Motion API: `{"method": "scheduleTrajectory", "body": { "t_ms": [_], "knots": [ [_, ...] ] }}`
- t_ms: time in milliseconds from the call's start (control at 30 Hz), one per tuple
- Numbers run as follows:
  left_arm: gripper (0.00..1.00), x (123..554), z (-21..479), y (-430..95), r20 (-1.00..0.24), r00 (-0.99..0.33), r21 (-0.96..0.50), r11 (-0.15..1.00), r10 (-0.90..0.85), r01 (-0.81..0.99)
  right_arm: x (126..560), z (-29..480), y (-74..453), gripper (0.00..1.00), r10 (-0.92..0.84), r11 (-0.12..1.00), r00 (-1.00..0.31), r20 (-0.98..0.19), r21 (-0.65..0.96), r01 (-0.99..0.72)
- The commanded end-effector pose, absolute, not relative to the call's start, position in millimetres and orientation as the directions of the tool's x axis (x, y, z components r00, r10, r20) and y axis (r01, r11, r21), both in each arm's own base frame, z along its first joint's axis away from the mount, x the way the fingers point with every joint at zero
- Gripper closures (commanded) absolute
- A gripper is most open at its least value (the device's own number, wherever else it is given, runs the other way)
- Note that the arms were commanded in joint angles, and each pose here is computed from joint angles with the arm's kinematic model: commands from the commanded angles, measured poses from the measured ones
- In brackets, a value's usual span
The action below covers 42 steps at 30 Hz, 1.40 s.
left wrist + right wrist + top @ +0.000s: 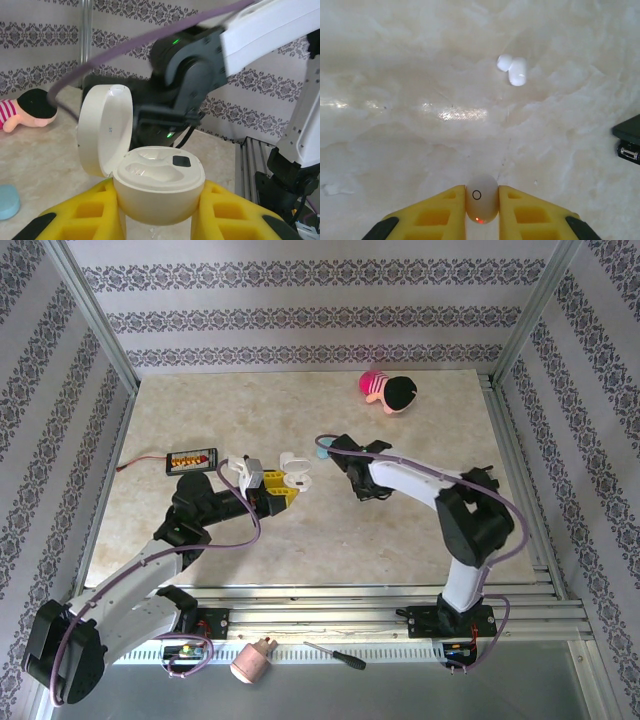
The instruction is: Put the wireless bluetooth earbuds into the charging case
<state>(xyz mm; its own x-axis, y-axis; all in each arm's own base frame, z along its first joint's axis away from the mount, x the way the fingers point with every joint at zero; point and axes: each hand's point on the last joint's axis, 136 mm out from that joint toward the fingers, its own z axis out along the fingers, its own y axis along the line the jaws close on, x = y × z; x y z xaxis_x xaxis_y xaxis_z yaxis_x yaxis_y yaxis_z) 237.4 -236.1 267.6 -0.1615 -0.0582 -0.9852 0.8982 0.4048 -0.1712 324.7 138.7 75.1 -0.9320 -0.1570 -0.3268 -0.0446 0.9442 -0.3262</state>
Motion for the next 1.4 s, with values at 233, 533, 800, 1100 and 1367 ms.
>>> {"method": "scheduleTrajectory", "body": {
  "t_ms": [233,533,800,1100,1367],
  "knots": [
    [0.81,283,286,-220,-0.993,0.009,-0.061,0.586,-0.115,0.808,321,156,152,0.81,-0.021,0.999,-0.869,-0.495,-0.039,-0.003],
    [0.81,303,283,-217,-0.992,0.059,-0.025,0.644,-0.108,0.764,310,242,193,0.81,0.061,0.959,-0.789,-0.611,0.254,-0.123],
    [0.81,310,287,-226,-0.986,0.076,-0.031,0.612,-0.147,0.790,306,298,256,0.83,0.104,0.851,-0.720,-0.686,0.437,-0.292],
    [0.82,312,287,-228,-0.987,0.087,-0.014,0.611,-0.135,0.792,308,324,318,0.83,0.101,0.725,-0.713,-0.694,0.542,-0.425],
    [0.82,312,291,-226,-0.986,0.103,0.000,0.623,-0.129,0.782,314,324,353,0.83,0.050,0.703,-0.717,-0.695,0.535,-0.469]
  ]
}}
